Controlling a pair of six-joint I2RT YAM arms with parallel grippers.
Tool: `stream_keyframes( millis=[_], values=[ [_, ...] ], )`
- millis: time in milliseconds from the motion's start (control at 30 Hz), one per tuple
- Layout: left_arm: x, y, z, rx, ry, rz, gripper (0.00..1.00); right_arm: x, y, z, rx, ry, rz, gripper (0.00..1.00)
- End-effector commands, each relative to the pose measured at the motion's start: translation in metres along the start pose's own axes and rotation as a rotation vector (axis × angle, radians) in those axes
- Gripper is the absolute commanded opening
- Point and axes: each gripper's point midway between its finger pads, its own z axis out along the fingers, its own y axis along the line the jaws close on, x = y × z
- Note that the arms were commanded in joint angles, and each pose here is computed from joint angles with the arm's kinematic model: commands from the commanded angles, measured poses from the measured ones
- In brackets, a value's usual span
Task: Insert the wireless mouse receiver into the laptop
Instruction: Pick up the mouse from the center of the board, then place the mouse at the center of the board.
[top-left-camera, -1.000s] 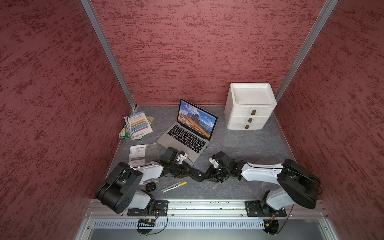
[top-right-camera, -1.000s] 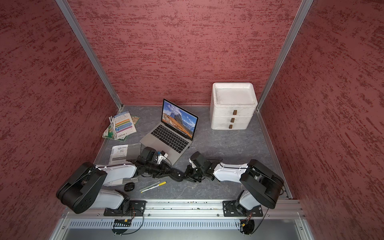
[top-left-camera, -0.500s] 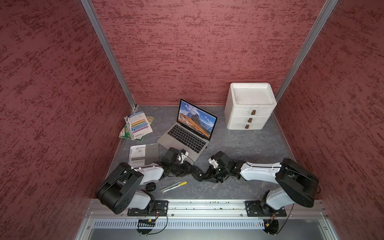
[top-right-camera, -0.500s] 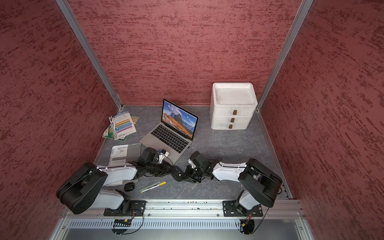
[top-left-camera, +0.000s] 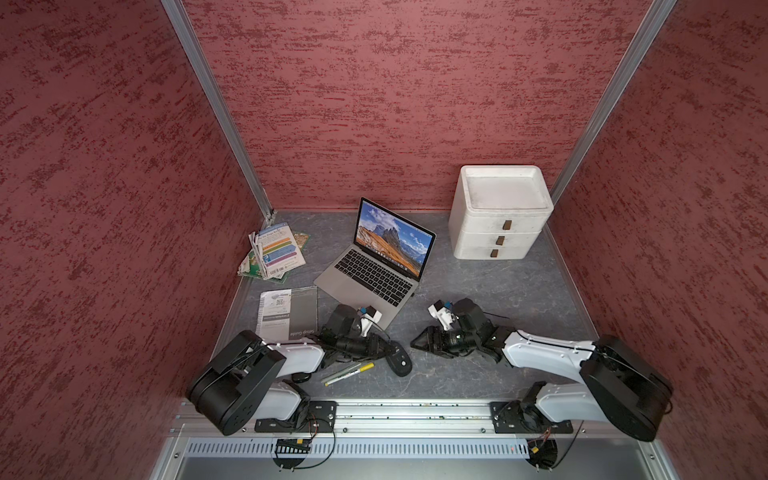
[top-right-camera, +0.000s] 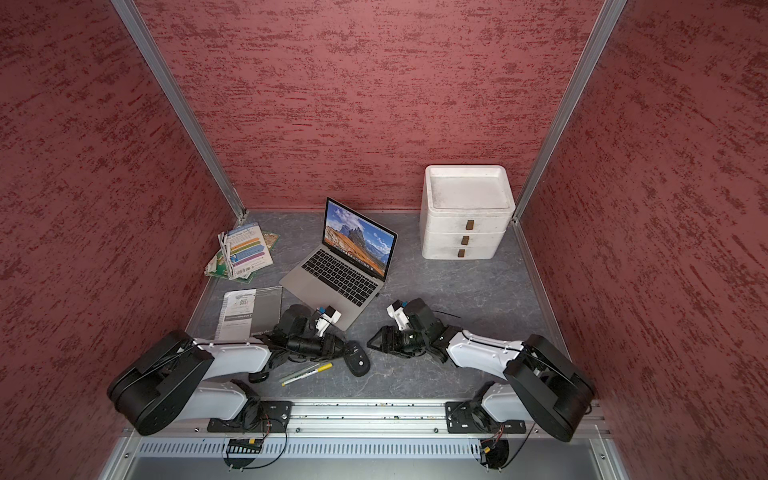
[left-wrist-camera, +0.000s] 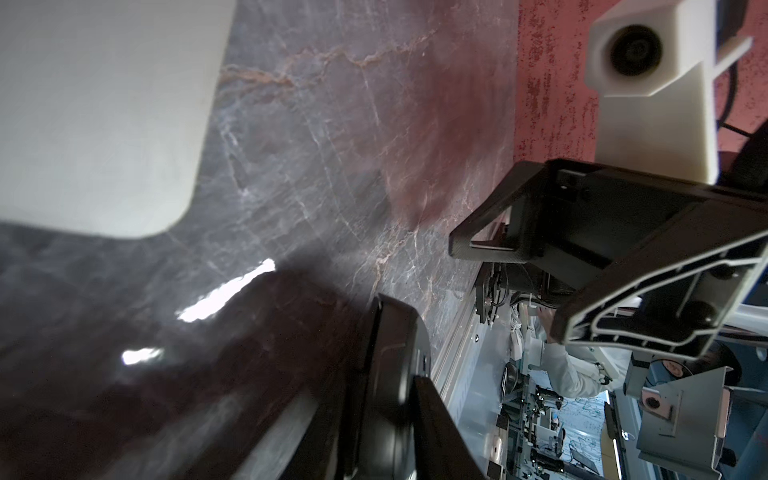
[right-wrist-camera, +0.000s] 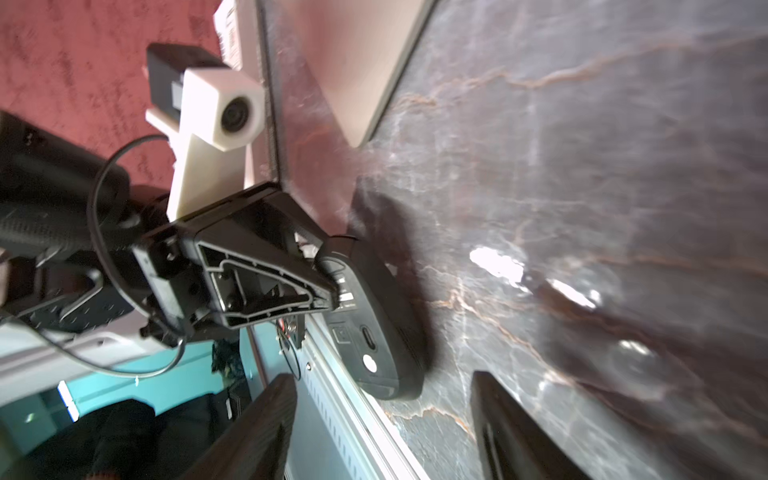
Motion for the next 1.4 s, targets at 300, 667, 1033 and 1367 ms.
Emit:
stream_keyframes(
  millis=[300,667,1033,1367],
  values=[
    [-0.021,-0.070,-0.009,0.314,-0.072,0.211,0.26,0.012,0.057,0.004,-0.347,0.142,-0.259,0.73],
    [-0.039,-0.062,-0.009,0.276,-0.160,0.177,0.51,-0.012,0.047,-0.013,-0.182,-0.026,-0.279,0.27],
    [-0.098,-0.004,-0.121,-0.365,-0.552,0.122,0.84,-0.067,-0.060,-0.099,1.128,0.027,-0.354,0.24],
    [-0.107,0.010,-0.152,-0.488,-0.612,0.072,0.84,-0.104,-0.066,-0.074,1.473,0.093,-0.503,0.30]
  ],
)
